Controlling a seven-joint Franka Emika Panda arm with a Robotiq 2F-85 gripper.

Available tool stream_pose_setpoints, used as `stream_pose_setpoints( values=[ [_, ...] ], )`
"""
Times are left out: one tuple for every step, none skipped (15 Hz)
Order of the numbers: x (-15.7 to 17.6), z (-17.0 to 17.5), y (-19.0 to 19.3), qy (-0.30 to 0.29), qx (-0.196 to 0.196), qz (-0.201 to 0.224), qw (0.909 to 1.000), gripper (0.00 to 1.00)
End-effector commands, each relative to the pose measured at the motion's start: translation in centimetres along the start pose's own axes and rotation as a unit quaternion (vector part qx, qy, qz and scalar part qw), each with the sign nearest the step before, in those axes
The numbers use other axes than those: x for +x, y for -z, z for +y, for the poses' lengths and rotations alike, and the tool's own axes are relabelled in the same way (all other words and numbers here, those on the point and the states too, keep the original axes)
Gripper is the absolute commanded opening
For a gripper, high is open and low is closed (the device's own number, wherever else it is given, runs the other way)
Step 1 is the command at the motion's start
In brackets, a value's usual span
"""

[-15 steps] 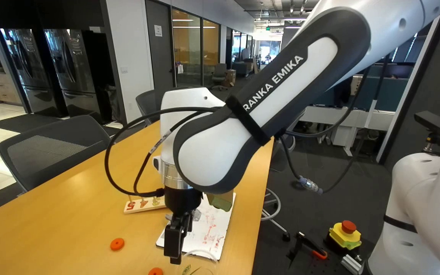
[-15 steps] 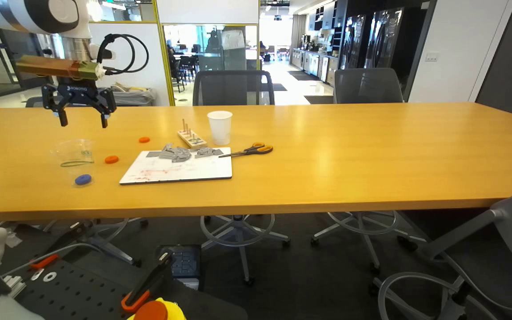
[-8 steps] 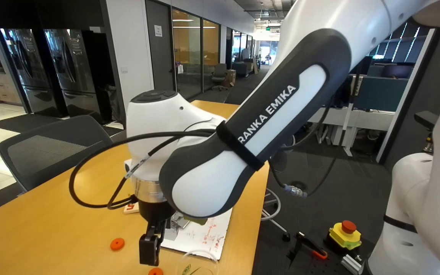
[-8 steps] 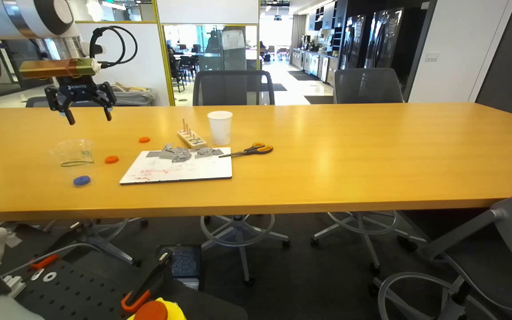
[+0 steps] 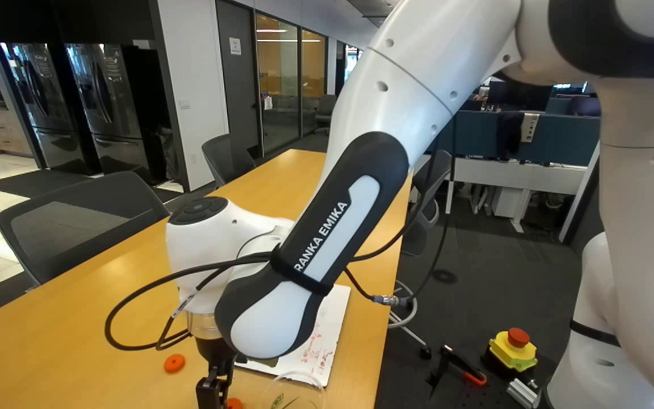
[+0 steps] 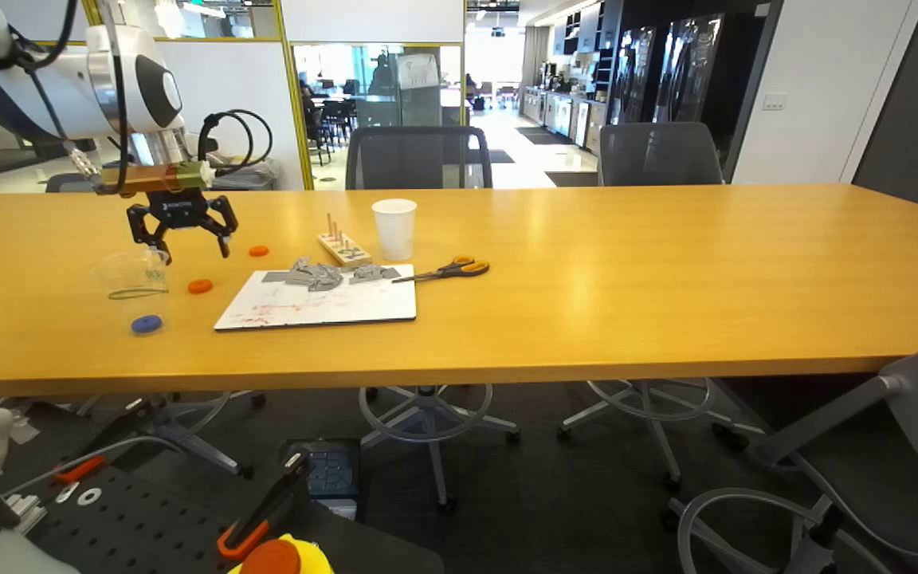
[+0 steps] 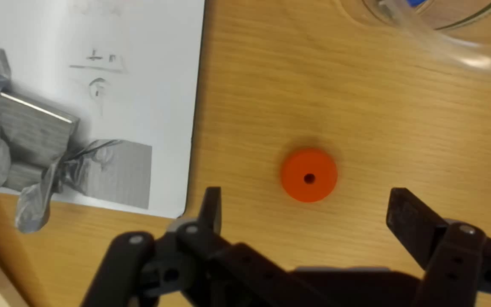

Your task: Put the orange objects in the white cup and the blue objects in the glass cup

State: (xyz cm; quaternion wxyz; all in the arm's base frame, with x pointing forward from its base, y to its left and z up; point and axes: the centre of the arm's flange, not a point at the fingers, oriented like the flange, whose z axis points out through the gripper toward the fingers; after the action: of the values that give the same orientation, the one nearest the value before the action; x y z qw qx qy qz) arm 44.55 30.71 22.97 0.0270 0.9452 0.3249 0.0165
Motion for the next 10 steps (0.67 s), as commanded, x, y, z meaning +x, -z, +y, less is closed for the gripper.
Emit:
stream_pose_setpoints(
  values=[
    [2.1, 0.0, -2.3, -0.011, 0.011, -0.003, 0.9999, 1.00],
    [2.3, 0.0, -2.8, -0.012, 0.015, -0.007, 0.9998, 1.00],
    [2.4, 0.0, -3.2, -0.015, 0.020, -0.010, 0.9996, 1.00],
    [2.4, -0.1, -3.5, -0.016, 0.023, -0.012, 0.9995, 1.00],
    [2.4, -0.1, -3.7, -0.018, 0.028, -0.013, 0.9994, 1.00],
    [2.5, -0.2, -3.9, -0.020, 0.030, -0.013, 0.9993, 1.00],
    [2.4, -0.2, -4.1, -0.022, 0.032, -0.013, 0.9992, 1.00],
    [2.5, -0.2, -4.2, -0.024, 0.034, -0.013, 0.9990, 1.00],
    [2.5, -0.2, -4.3, -0.027, 0.036, -0.014, 0.9989, 1.00],
    [2.5, -0.2, -4.3, -0.029, 0.038, -0.014, 0.9988, 1.00]
  ],
)
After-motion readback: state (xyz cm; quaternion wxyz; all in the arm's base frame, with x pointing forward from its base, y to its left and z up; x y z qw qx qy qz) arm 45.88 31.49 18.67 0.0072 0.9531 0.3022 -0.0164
